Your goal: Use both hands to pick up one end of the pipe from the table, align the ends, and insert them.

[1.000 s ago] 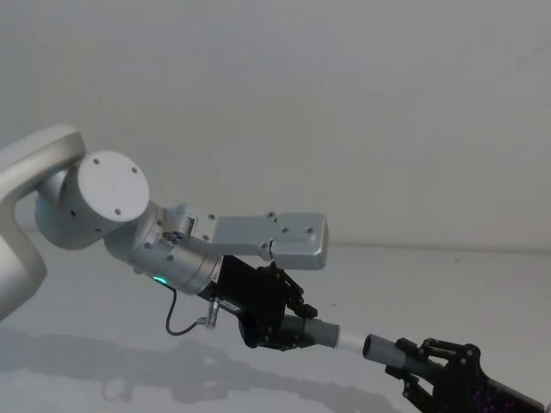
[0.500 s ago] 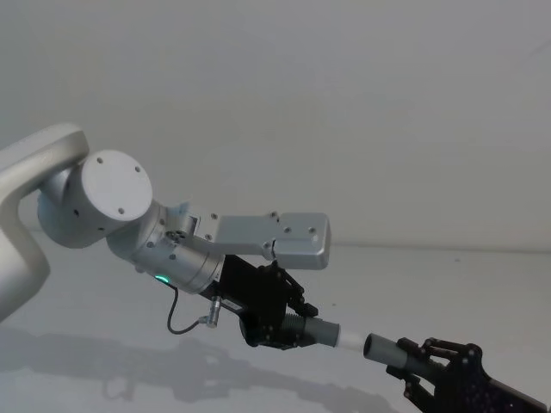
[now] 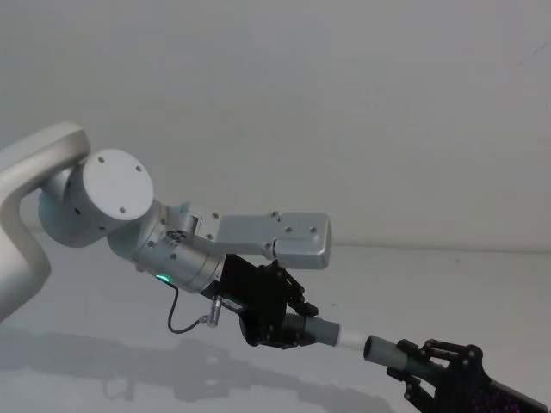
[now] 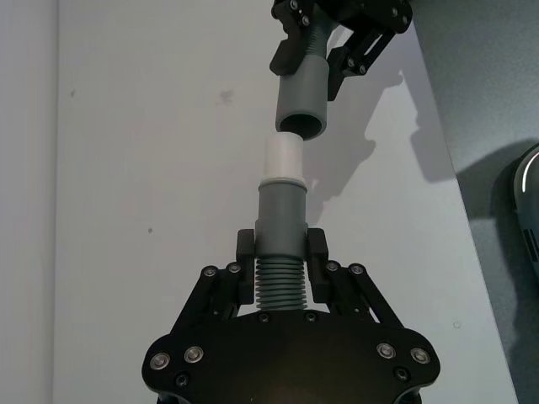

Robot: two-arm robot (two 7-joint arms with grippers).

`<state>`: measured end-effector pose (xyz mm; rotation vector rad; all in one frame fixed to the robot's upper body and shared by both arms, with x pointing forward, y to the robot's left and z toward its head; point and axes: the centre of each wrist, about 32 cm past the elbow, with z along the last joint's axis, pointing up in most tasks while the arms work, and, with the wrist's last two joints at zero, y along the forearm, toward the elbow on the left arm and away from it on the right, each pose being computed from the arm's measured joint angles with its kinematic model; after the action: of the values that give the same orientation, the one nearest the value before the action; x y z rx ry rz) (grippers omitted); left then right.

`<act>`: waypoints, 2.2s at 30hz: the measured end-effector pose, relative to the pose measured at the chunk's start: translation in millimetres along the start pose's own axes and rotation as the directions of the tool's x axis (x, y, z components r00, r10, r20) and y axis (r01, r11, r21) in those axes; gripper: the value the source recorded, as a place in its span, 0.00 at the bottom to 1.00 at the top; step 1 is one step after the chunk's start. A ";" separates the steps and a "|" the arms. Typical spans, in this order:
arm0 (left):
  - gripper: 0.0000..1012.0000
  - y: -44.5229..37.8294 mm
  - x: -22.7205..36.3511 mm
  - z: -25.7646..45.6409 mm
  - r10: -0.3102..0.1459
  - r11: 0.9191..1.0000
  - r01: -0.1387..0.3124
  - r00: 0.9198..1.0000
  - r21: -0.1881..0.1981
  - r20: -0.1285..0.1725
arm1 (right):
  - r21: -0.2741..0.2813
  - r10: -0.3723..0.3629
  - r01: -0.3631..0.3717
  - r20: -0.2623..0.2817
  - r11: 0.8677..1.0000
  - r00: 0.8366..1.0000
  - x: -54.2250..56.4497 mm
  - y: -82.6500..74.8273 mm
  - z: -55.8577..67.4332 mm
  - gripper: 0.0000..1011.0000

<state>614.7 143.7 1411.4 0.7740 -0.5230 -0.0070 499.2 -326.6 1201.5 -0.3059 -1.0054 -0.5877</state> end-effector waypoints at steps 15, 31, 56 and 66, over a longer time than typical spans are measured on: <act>0.32 1.8 -1.6 0.4 0.008 1.000 -0.008 1.000 -0.002 0.000 | -0.011 0.011 -0.010 0.006 1.000 1.000 0.3 1.7 0.9 0.29; 0.32 1.9 -0.1 -1.2 0.006 1.000 -0.006 1.000 -0.009 0.006 | -0.022 0.013 -0.013 0.014 1.000 1.000 2.3 6.3 1.7 0.29; 0.32 0.5 2.2 -3.0 0.001 1.000 -0.001 1.000 -0.007 0.010 | -0.040 0.022 -0.023 -0.010 0.999 1.000 7.2 10.6 6.6 0.29; 0.32 -0.7 3.2 -3.3 -0.001 1.000 0.001 1.000 -0.007 0.013 | -0.045 0.028 -0.029 -0.023 0.999 0.999 8.1 10.9 9.0 0.29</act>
<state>619.0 144.8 1410.4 0.7679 -0.5351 -0.0148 502.5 -315.9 1213.4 -0.3529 -0.9660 -0.5880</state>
